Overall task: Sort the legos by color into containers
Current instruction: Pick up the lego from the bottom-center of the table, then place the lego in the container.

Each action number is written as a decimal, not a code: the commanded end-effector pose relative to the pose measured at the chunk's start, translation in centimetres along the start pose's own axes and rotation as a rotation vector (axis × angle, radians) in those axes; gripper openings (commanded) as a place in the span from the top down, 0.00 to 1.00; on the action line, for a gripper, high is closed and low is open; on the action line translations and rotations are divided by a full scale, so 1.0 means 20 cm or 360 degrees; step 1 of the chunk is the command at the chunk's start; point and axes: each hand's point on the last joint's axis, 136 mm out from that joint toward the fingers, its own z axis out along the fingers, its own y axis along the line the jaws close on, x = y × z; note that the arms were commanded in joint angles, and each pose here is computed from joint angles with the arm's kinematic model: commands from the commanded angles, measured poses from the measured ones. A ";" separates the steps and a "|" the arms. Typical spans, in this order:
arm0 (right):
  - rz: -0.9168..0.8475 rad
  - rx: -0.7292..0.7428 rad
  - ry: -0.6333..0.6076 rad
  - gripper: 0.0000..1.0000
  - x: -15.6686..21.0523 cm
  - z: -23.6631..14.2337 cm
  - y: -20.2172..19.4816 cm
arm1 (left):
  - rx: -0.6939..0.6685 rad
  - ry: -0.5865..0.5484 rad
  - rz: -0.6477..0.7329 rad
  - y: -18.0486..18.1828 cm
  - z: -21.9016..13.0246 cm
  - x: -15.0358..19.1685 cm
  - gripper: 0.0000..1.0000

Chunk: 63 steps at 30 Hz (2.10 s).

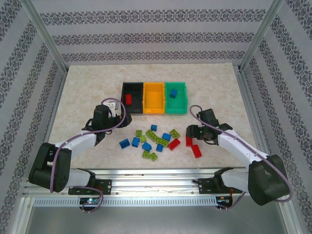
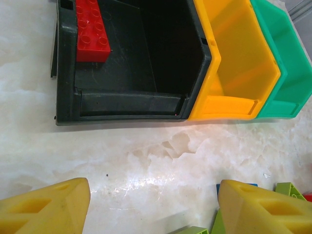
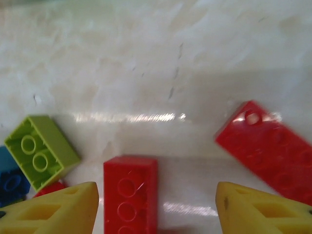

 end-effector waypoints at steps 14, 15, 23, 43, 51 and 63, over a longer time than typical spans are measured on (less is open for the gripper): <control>-0.0166 0.0237 0.0226 0.47 0.13 0.11 0.04 | -0.0165 -0.0111 -0.0134 0.16 -0.07 -0.06 0.30; -0.0180 0.0246 0.0233 0.47 0.13 0.11 0.04 | -0.0166 -0.0117 -0.0140 0.16 -0.08 -0.06 0.30; -0.0246 0.0244 0.0250 0.67 0.12 0.14 0.10 | -0.0244 -0.0258 -0.0206 0.24 -0.17 -0.10 0.30; -0.0498 -0.0490 -0.0130 0.70 -0.65 0.14 1.36 | -0.0273 -0.0296 -0.0427 0.38 -0.20 -0.09 0.30; -0.0487 -0.0521 -0.0188 0.53 -0.91 0.31 1.53 | -0.0265 -0.0326 -0.0443 0.39 -0.23 -0.11 0.30; -0.0481 -0.0395 -0.0158 0.46 -0.57 0.17 1.16 | -0.0183 -0.0280 -0.0504 0.38 -0.17 -0.08 0.30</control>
